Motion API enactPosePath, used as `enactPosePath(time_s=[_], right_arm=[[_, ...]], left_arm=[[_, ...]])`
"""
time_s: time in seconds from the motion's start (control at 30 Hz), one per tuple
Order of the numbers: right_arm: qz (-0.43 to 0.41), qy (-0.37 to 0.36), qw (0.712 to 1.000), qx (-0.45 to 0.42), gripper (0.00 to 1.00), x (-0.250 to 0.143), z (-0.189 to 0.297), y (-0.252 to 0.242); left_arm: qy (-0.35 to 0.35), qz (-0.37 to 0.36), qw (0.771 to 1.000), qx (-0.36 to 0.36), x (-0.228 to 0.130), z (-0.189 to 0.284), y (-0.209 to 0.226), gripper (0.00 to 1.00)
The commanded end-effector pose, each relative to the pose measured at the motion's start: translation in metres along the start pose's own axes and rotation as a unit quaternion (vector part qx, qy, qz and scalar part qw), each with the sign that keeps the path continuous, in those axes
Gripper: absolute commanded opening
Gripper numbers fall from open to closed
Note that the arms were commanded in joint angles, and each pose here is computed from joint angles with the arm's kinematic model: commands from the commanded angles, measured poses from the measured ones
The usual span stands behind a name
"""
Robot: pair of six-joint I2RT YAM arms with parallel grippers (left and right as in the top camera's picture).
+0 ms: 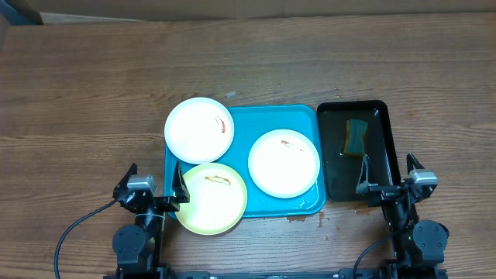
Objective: Clean dirty plates on tray and stack at the side
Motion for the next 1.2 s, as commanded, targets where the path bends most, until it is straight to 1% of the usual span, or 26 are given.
enactPosePath(time_s=[0.0, 0.37, 0.57, 0.63, 0.7, 0.83, 0.93, 1.03, 1.1, 1.17], right_arm=[[0.003, -0.001, 1.000, -0.001, 1.00, -0.003, 0.000, 0.000], [0.003, -0.001, 1.000, -0.001, 1.00, -0.003, 0.000, 0.000], [0.003, -0.001, 1.000, -0.001, 1.00, -0.003, 0.000, 0.000], [0.003, -0.001, 1.000, -0.001, 1.00, -0.003, 0.000, 0.000], [0.003, -0.001, 1.000, -0.001, 1.00, -0.003, 0.000, 0.000], [0.003, -0.001, 1.000, -0.001, 1.00, -0.003, 0.000, 0.000], [0.003, -0.001, 1.000, -0.001, 1.00, -0.003, 0.000, 0.000], [0.003, -0.001, 1.000, -0.001, 1.00, -0.003, 0.000, 0.000], [0.003, -0.001, 1.000, -0.001, 1.00, -0.003, 0.000, 0.000], [0.003, -0.001, 1.000, -0.001, 1.00, -0.003, 0.000, 0.000]], left_arm=[[-0.003, -0.008, 1.000, 0.002, 0.000, 0.000, 0.001, 1.00], [-0.004, -0.008, 1.000, 0.002, 0.000, 0.000, 0.001, 1.00], [-0.017, -0.010, 1.000, -0.002, 0.004, 0.000, -0.001, 1.00], [-0.035, -0.009, 0.999, -0.013, 0.010, 0.001, -0.004, 1.00], [-0.048, -0.009, 0.998, -0.049, 0.017, 0.002, -0.012, 1.00], [-0.046, 0.028, 0.997, -0.054, 0.043, 0.013, -0.023, 1.00], [-0.031, 0.035, 0.998, -0.047, 0.073, 0.029, -0.036, 1.00], [0.011, 0.018, 0.999, -0.029, 0.108, 0.039, -0.051, 1.00], [0.066, 0.006, 0.998, -0.013, 0.129, 0.037, -0.060, 1.00], [0.134, 0.003, 0.991, -0.008, 0.146, 0.031, -0.070, 1.00]])
Point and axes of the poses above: each gripper's point midway between its finger pads, its own z axis back along the fingers, its own y axis along the line the jaws close on, x = y × z, the point moved 9 cm from there along z, back along the fingers, and after that the axes turned 15 degrees about z, right-handed, at the moved point
